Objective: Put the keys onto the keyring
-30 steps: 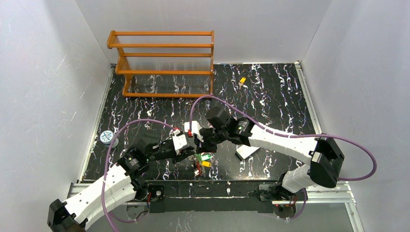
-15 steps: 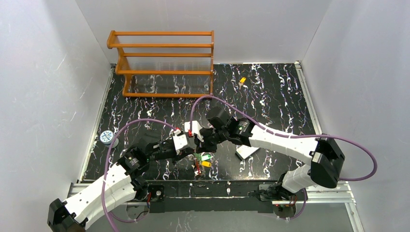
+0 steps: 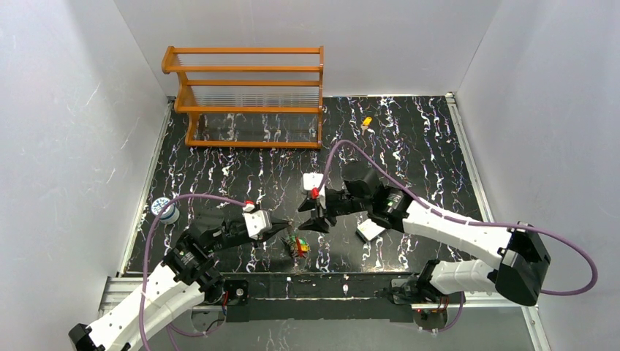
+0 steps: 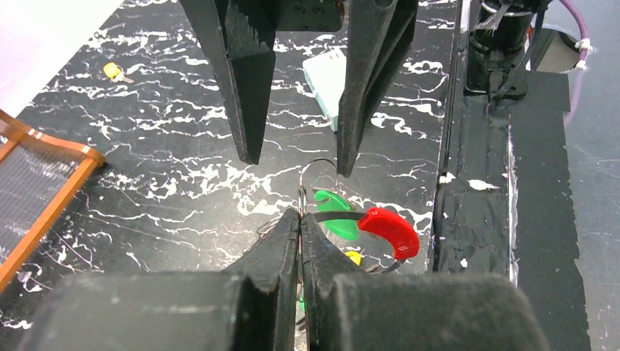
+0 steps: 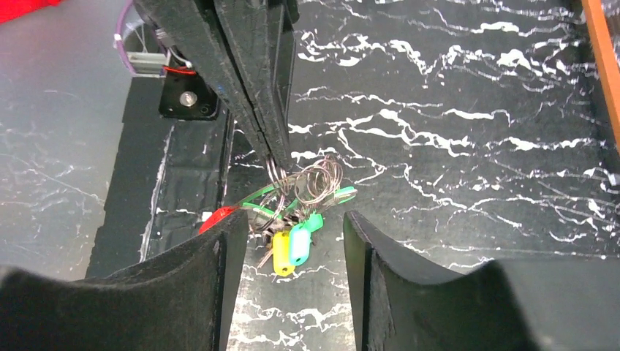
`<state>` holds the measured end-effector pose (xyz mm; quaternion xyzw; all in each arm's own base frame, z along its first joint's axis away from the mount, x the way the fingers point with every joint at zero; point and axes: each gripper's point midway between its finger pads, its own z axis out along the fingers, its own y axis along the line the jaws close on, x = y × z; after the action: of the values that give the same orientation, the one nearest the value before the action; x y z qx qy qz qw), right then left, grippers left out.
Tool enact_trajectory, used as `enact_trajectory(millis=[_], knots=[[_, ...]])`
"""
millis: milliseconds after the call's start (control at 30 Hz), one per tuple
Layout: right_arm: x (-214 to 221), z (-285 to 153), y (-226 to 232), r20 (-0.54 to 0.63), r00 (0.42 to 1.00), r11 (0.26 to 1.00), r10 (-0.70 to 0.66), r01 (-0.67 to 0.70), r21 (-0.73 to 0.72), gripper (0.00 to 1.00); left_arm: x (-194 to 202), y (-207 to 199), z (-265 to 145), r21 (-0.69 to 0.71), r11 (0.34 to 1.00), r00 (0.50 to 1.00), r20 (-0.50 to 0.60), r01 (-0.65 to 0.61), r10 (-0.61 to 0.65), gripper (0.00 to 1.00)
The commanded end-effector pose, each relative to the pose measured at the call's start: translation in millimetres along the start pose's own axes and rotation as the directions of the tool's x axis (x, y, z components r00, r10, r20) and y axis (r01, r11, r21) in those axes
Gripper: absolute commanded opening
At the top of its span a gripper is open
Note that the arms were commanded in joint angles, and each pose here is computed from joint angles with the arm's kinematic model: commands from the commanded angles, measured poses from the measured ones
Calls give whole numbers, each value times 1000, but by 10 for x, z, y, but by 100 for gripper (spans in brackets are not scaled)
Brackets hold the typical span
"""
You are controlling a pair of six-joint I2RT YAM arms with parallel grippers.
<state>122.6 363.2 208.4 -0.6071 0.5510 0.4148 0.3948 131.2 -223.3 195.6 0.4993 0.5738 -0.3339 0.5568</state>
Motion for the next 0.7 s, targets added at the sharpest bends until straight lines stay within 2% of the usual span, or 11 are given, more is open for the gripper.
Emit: enact_trajectory(millis=[0, 167, 300, 467, 667], knots=[[-397, -97, 152, 189, 980, 993, -68, 84, -79, 59, -217, -29, -3, 14, 999, 994, 100, -48, 46, 0], [-516, -152, 247, 266, 959, 986, -98, 129, -103, 54, -284, -72, -14, 33, 997, 989, 134, -64, 59, 0], [-510, -133, 245, 266, 959, 985, -98, 131, -108, 50, -295, -84, -13, 38, 997, 988, 143, -64, 58, 0], [-488, -74, 235, 266, 960, 984, -84, 122, -128, 40, -307, -99, -12, 47, 997, 987, 148, -66, 58, 0], [-434, -2, 181, 252, 965, 987, -74, 108, -123, 36, -318, -104, -14, 50, 996, 986, 154, -70, 61, 0]])
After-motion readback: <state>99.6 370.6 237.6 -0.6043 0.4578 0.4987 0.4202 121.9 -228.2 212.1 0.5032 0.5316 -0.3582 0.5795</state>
